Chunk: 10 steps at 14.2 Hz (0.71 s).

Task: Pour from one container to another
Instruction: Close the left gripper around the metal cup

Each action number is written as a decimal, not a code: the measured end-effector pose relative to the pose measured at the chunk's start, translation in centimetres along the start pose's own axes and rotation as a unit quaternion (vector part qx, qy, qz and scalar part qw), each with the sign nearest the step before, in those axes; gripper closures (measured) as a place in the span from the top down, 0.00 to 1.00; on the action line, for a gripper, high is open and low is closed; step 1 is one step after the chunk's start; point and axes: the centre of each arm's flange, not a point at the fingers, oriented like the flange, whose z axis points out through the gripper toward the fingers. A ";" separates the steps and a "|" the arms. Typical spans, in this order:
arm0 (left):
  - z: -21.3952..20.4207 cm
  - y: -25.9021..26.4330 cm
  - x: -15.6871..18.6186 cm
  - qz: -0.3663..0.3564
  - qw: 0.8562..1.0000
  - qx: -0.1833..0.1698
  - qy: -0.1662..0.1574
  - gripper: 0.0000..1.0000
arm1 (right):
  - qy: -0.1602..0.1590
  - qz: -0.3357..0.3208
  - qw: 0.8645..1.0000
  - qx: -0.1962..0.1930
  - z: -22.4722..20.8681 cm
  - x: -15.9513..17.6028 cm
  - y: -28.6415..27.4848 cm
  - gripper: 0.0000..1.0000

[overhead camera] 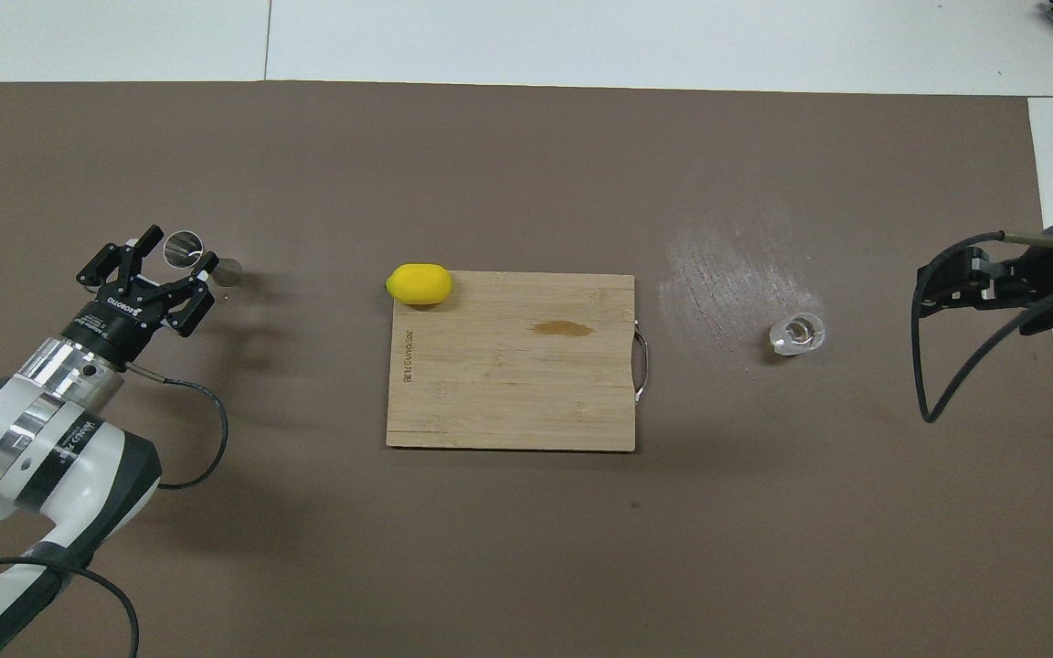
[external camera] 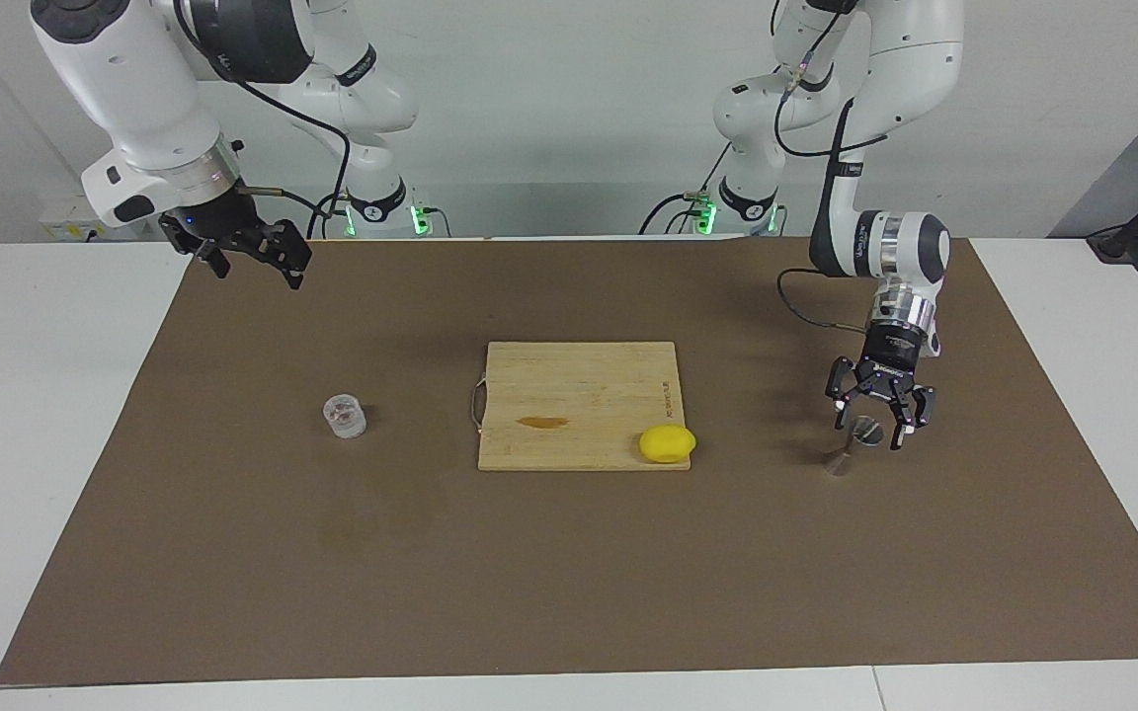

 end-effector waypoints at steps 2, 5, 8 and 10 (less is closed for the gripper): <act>0.0 0.0 0.1 0.000 1.000 0.000 0.001 0.80 | 0.000 0.000 1.000 0.000 0.0 0.0 0.0 1.00; 0.0 0.0 0.1 0.000 1.000 -0.001 0.003 0.78 | 0.000 0.000 1.000 0.000 0.0 0.0 0.0 1.00; -0.1 0.1 0.2 -0.001 1.000 -0.003 0.005 0.77 | 0.000 0.000 1.000 0.000 0.0 0.0 0.0 1.00; -0.1 0.2 0.3 -0.002 1.000 -0.005 0.006 0.73 | 0.000 0.000 1.000 0.000 0.0 0.0 0.0 1.00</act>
